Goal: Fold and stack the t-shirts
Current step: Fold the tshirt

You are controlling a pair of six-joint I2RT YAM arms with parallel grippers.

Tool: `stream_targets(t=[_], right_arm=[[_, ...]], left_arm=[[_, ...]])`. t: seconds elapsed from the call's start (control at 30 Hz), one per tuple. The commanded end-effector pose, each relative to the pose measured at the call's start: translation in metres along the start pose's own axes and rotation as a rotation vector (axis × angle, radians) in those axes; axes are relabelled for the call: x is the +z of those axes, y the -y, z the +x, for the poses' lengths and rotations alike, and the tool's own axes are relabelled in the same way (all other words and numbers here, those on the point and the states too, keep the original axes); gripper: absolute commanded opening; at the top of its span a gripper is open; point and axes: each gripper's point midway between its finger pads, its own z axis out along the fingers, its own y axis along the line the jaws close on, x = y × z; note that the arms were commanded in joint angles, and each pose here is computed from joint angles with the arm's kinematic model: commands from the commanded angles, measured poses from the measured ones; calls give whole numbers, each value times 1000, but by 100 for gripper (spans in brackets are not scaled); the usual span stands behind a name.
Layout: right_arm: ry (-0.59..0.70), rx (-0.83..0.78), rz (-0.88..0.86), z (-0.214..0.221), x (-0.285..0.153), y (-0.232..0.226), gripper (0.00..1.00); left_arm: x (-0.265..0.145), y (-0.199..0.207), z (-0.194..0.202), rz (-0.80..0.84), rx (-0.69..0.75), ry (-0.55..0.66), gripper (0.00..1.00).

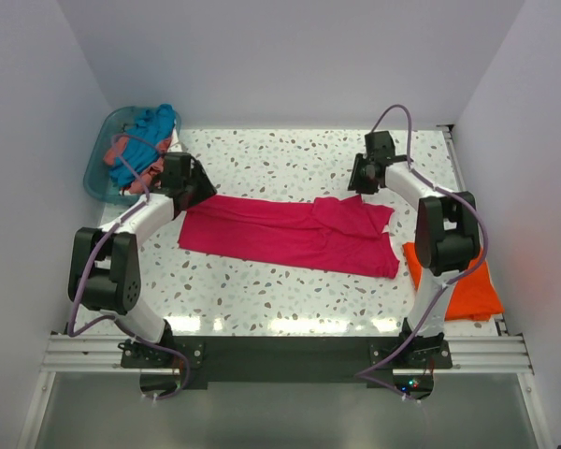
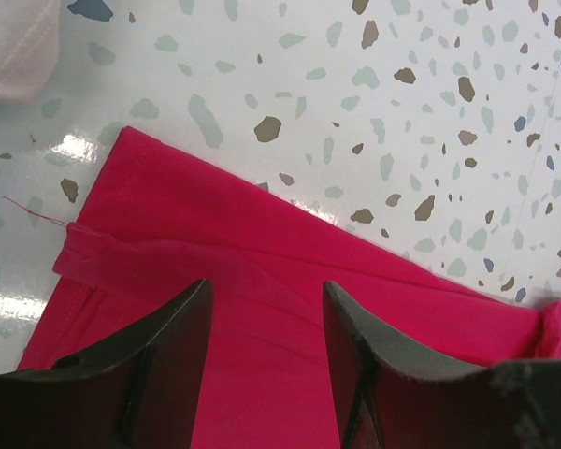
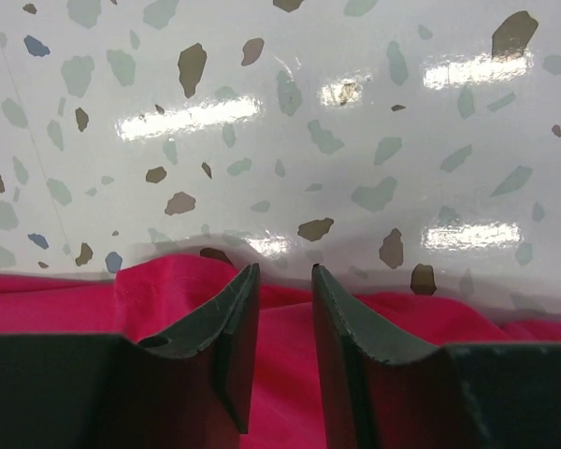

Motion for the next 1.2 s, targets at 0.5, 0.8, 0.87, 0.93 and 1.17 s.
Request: stream_targets(t=[0.5, 0.8, 0.87, 0.93, 1.17], right_arm=[[57, -3, 108, -7, -13, 17, 39], [41, 14, 63, 1, -10, 10, 29], [36, 21, 40, 3, -12, 7, 14], [43, 25, 20, 3, -15, 3, 6], [114, 43, -72, -4, -55, -10, 0]], left_arm=[[-3, 18, -7, 63, 14, 11, 54], [-2, 15, -4, 57, 13, 5, 54], [-3, 15, -4, 57, 11, 3, 54], [-3, 15, -3, 55, 10, 3, 54], [-5, 2, 6, 9, -24, -11, 52]])
